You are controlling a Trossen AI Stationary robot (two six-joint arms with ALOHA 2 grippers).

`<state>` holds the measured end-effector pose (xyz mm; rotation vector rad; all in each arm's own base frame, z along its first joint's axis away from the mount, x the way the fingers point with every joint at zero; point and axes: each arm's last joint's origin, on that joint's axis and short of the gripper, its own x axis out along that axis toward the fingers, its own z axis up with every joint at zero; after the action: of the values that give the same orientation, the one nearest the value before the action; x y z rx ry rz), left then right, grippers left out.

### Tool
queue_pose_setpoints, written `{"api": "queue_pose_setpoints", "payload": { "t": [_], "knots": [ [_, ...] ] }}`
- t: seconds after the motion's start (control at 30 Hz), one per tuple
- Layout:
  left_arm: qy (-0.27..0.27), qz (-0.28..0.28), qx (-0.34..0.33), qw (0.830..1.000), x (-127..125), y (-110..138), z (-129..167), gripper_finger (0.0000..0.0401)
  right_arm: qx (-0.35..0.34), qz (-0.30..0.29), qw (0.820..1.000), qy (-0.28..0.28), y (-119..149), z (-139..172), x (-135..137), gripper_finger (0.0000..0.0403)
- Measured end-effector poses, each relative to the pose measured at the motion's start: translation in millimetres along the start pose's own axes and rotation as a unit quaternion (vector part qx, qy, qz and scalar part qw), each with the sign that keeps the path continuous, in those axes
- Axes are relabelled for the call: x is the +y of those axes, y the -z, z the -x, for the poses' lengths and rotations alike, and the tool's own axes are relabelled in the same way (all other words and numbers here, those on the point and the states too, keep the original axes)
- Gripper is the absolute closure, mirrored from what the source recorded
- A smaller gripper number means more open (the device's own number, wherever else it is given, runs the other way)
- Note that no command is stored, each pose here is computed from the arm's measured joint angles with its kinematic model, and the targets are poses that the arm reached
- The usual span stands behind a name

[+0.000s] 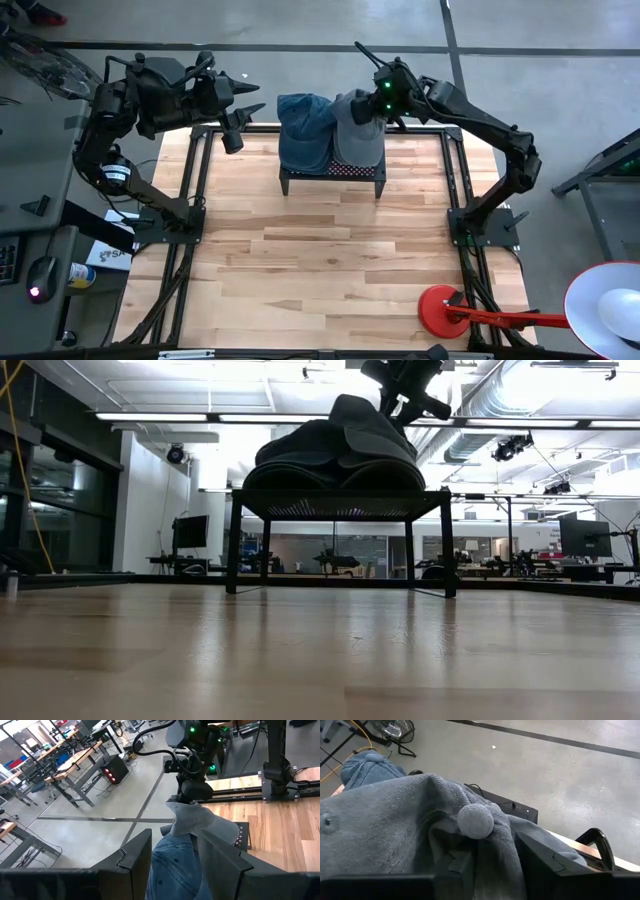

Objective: Pick & Place hat
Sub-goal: Stack the gray cap on the gray cap on the shelf

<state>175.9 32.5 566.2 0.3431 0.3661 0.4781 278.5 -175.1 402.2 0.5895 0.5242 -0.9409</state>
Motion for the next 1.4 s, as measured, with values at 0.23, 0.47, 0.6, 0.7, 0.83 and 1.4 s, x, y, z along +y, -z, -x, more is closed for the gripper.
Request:
{"api": "queue_pose_setpoints", "payload": {
  "t": [0.23,0.47,0.6,0.7,0.83,1.4],
  "knots": [
    [0.0,0.0,0.0,1.0,-0.1,0.0,-0.2,0.0245,0.007,-0.005,1.0,-0.019,-1.8,3.1,-2.5,0.0231],
    [0.001,0.0,0.0,1.0,-0.1,0.0,-0.2,0.0245,-0.017,-0.004,0.999,-0.038,-6.8,23.9,-7.5,0.0207],
    [0.001,0.0,0.0,1.0,-0.1,0.0,-0.2,0.0245,-0.027,-0.003,0.998,-0.06,-8.9,35.8,-8.7,0.0205],
    [0.001,0.0,0.0,1.0,-0.1,-0.1,-0.2,0.0245,-0.023,0.002,0.997,-0.075,-8.9,38.5,-8.6,0.0205],
    [0.002,0.0,0.0,1.0,-0.1,-0.1,-0.2,0.0245,-0.018,0.009,0.996,-0.085,-8.6,38.3,-7.9,0.0205],
    [0.002,-0.026,-0.001,1.0,-0.1,-0.1,-0.2,0.0245,-0.056,0.186,0.977,-0.086,-12.9,42.4,-8.6,0.0205]
  ]
}}
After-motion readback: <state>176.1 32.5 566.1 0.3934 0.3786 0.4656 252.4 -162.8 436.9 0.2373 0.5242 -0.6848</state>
